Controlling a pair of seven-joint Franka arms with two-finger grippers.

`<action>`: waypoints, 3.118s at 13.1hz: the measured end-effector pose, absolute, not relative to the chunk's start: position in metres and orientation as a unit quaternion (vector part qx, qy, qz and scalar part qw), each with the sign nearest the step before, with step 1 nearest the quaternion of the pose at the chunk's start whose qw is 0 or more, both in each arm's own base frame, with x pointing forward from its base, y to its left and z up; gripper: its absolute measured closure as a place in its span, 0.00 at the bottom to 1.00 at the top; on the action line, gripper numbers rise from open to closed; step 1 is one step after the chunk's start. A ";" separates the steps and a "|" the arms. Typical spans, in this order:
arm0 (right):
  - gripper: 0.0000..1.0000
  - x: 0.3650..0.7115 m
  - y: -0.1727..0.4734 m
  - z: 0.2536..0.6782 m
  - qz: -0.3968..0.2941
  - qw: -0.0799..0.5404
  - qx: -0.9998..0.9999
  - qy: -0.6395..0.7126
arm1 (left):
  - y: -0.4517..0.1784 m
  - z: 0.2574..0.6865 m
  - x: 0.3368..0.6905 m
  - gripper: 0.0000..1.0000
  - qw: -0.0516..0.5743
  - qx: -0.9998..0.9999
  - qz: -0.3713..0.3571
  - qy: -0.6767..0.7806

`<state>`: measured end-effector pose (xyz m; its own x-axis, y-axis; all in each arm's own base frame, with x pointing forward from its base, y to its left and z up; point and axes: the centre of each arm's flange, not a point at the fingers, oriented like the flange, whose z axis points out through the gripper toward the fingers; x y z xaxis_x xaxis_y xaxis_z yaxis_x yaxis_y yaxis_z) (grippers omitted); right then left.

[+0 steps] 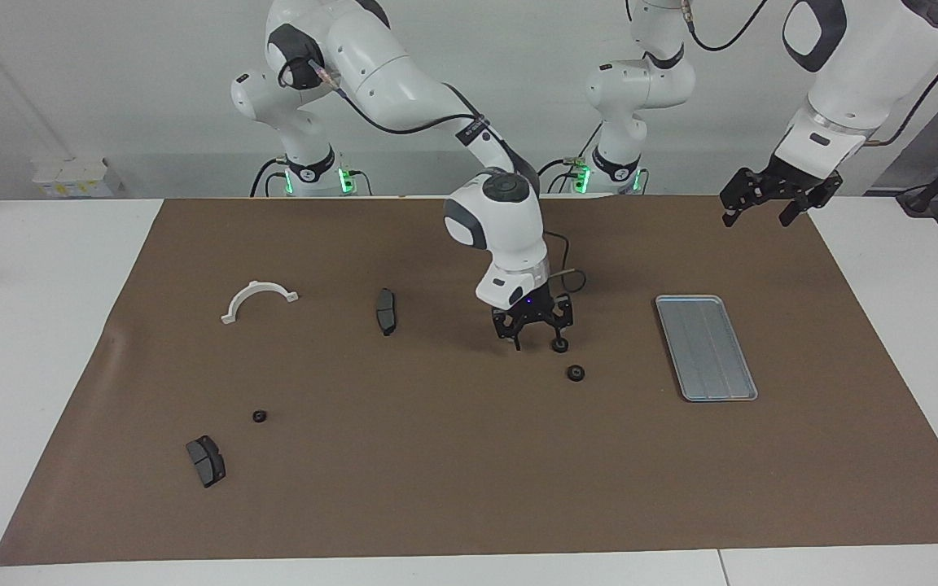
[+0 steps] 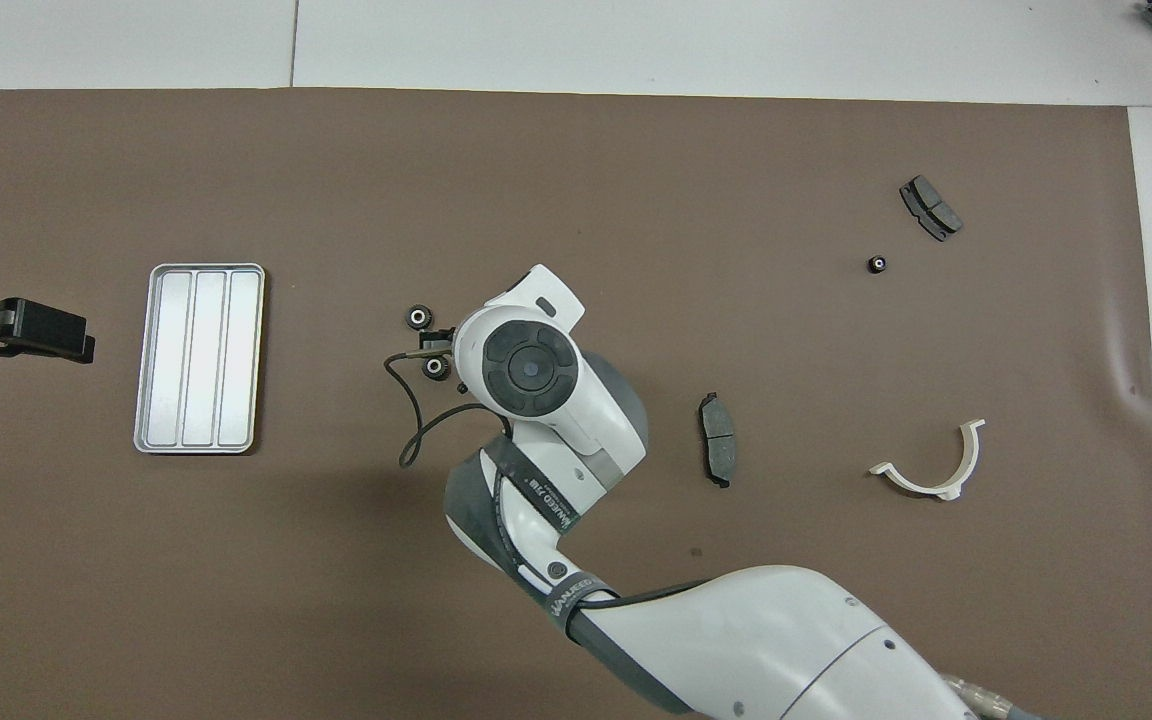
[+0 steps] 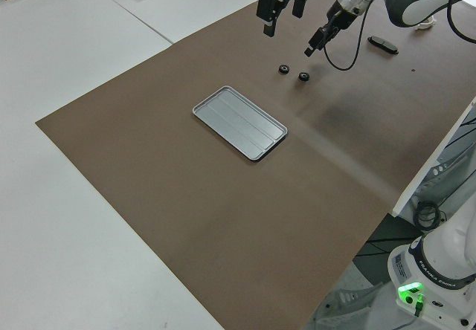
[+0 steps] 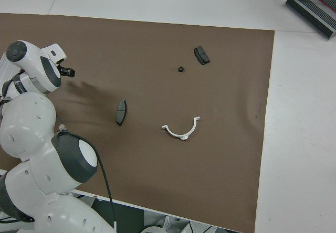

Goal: Pick bearing gear from pile to tray
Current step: 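Set the second gear beside the first with the right gripper, then grasp a mid-table gear with the left gripper while the right gripper withdraws, then carry the gear into the metal tray and open the left gripper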

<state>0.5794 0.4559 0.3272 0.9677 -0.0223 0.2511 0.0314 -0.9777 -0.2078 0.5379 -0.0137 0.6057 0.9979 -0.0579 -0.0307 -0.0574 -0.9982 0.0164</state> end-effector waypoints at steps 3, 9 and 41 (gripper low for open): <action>0.22 0.614 0.395 0.318 -0.111 0.043 -0.993 -0.014 | -0.020 0.610 0.545 0.00 0.008 1.000 0.016 -0.022; 0.22 0.693 0.223 0.334 -0.105 -0.011 -0.994 -0.024 | -0.134 0.488 0.566 0.00 0.025 0.997 0.057 0.049; 0.77 0.708 0.025 0.306 -0.023 -0.014 -0.999 0.040 | -0.028 0.420 0.576 0.66 0.001 0.997 0.024 0.076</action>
<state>0.7076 0.0246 0.3064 0.9957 -0.0787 0.0479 -0.0800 -0.9965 0.0257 0.5755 -0.0284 0.4202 0.9873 0.1519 0.0473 0.1518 -0.9884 0.0054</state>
